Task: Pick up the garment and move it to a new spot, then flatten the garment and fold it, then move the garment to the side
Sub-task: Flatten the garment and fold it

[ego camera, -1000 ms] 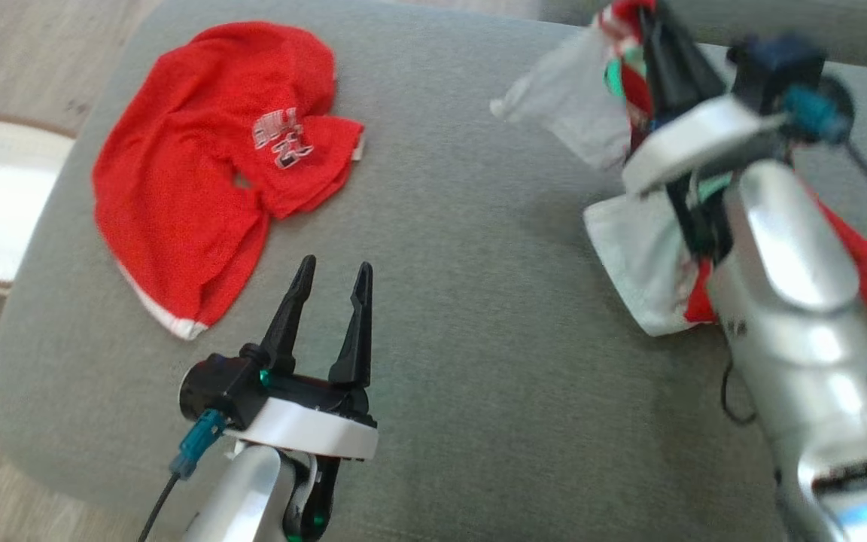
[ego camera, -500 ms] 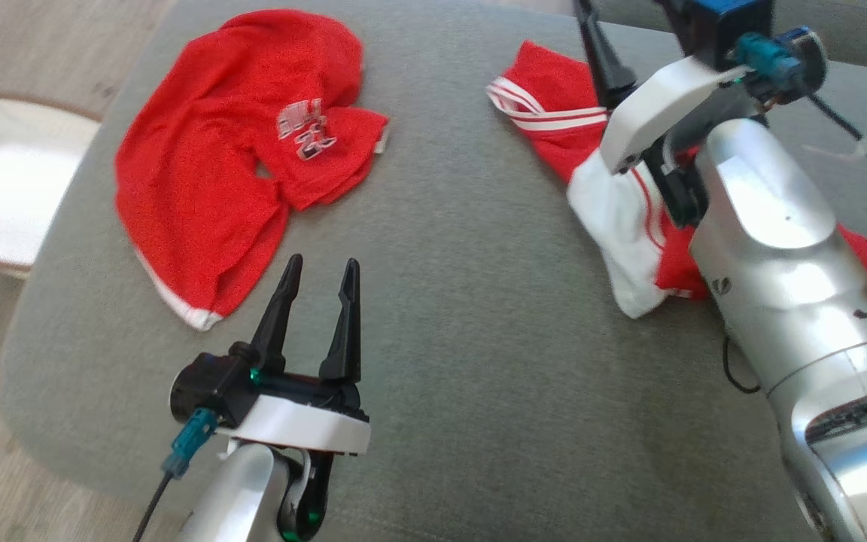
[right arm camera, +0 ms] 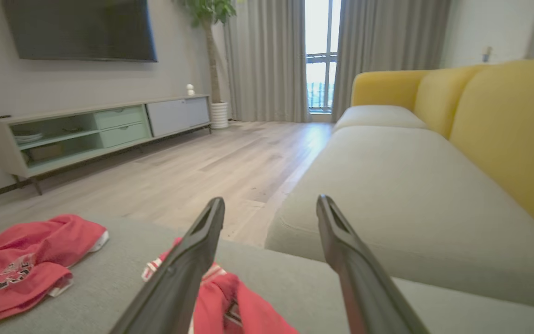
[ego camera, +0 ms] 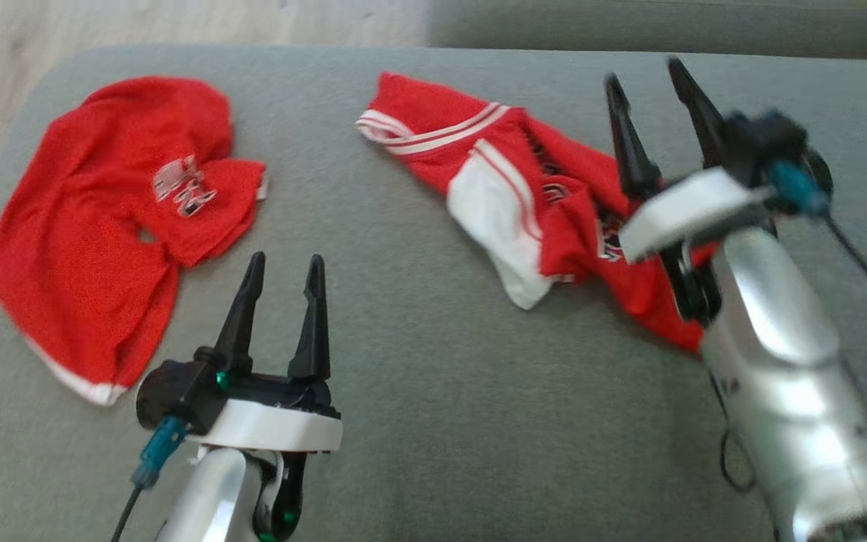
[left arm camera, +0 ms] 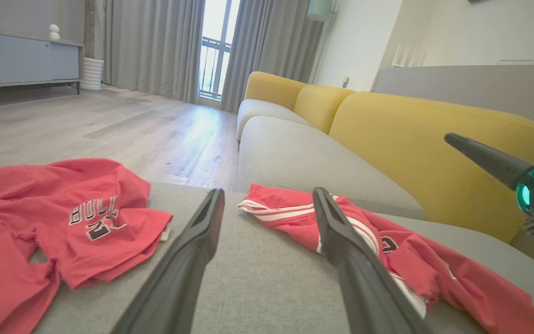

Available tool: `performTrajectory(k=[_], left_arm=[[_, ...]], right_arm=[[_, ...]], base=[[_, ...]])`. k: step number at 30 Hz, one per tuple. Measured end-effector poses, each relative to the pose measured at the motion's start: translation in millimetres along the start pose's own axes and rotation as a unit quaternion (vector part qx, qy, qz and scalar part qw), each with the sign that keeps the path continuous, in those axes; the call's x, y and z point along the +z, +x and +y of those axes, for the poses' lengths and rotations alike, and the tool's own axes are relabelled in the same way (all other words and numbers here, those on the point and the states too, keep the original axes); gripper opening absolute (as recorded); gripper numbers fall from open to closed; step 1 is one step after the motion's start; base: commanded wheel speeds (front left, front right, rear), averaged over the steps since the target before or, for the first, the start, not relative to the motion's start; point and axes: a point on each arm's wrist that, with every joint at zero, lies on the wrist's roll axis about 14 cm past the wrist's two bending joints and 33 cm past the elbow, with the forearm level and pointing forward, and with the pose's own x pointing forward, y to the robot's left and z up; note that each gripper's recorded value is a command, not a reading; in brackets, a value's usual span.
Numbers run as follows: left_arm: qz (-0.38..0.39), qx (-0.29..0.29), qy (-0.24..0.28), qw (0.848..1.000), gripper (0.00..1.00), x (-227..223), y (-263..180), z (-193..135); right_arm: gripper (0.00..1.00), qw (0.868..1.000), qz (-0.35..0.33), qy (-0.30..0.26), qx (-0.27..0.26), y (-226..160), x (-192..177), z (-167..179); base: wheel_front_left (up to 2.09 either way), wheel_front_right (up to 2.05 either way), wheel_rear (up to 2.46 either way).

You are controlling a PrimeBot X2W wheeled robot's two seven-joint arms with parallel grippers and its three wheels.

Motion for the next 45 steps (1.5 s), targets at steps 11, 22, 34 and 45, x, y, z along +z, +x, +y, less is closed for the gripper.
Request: performTrajectory(k=[11,22,34,45], left_arm=[[-0.004,-0.07,-0.007,0.997,1.0,-1,17,-44],[0.005,-0.092,-0.012,0.996,1.0,-8,21,-58],[0.029,-0.065,-0.012,0.997,1.0,-24,17,-37],[0.037,-0.036,-0.007,0.999,1.0,-29,14,-16]], right_arm=[[1.0,0.993,-0.005,0.013,-0.113,-125,-28,-42],[1.0,0.985,-0.011,0.043,-0.166,-162,-31,-58],[1.0,0.985,0.07,0.01,-0.155,-111,-58,-77],[1.0,0.947,0.269,0.069,-0.158,-95,-149,-80]], base=[[0.0,0.0,0.0],[0.0,0.0,0.0],[0.0,0.0,0.0],[0.0,0.0,0.0]])
